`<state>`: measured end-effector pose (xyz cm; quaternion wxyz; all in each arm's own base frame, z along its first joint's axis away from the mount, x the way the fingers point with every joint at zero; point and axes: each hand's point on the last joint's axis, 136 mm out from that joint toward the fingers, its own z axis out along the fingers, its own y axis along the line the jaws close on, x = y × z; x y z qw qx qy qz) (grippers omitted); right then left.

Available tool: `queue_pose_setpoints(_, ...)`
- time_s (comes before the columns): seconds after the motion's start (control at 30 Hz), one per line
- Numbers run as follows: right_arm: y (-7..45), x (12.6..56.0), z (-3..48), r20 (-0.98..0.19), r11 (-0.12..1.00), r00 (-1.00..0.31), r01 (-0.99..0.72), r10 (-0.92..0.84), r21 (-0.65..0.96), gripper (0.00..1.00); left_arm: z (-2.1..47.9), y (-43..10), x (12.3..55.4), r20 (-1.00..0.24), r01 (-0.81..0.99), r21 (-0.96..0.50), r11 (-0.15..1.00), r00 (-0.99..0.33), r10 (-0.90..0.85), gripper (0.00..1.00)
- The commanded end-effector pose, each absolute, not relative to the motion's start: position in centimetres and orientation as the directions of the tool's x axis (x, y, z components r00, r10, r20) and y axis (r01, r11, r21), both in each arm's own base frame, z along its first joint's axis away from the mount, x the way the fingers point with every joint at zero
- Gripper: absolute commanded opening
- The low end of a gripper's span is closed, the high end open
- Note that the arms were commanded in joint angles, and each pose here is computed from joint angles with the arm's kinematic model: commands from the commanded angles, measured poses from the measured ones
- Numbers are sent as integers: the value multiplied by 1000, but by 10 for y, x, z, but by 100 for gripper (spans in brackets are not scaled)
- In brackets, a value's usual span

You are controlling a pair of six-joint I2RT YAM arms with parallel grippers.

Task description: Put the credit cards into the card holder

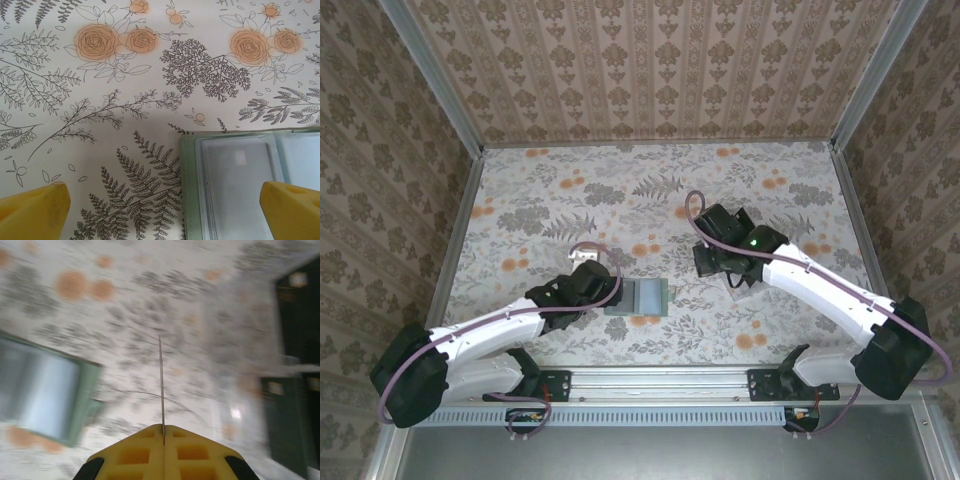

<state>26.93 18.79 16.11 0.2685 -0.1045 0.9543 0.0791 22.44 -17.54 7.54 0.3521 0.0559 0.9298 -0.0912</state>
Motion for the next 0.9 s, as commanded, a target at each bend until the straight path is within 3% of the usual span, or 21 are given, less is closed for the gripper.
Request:
queue_pose_setpoints(0.0, 255, 260, 161, -509, 856, -861, -254, 12, 450, 0, 71, -169, 218, -651, 186, -113, 976, -756, 68, 100)
queue_pose_setpoints(0.13, 300, 257, 148, -473, 735, -874, -245, 116, 632, 0, 66, -164, 214, -640, 191, -101, 976, -764, 83, 100)
queue_pose_setpoints(0.27, 328, 251, 127, -431, 691, -893, -228, 133, 686, 0, 58, -160, 210, -627, 182, -93, 979, -775, 84, 100)
queue_pose_setpoints(0.5, 343, 245, 101, -410, 710, -904, -206, 126, 673, 0, 53, -156, 206, -619, 166, -89, 982, -782, 76, 100)
queue_pose_setpoints(0.87, 318, 233, 70, -396, 759, -907, -155, 146, 633, 0, 52, -158, 206, -622, 182, -83, 980, -777, 91, 100)
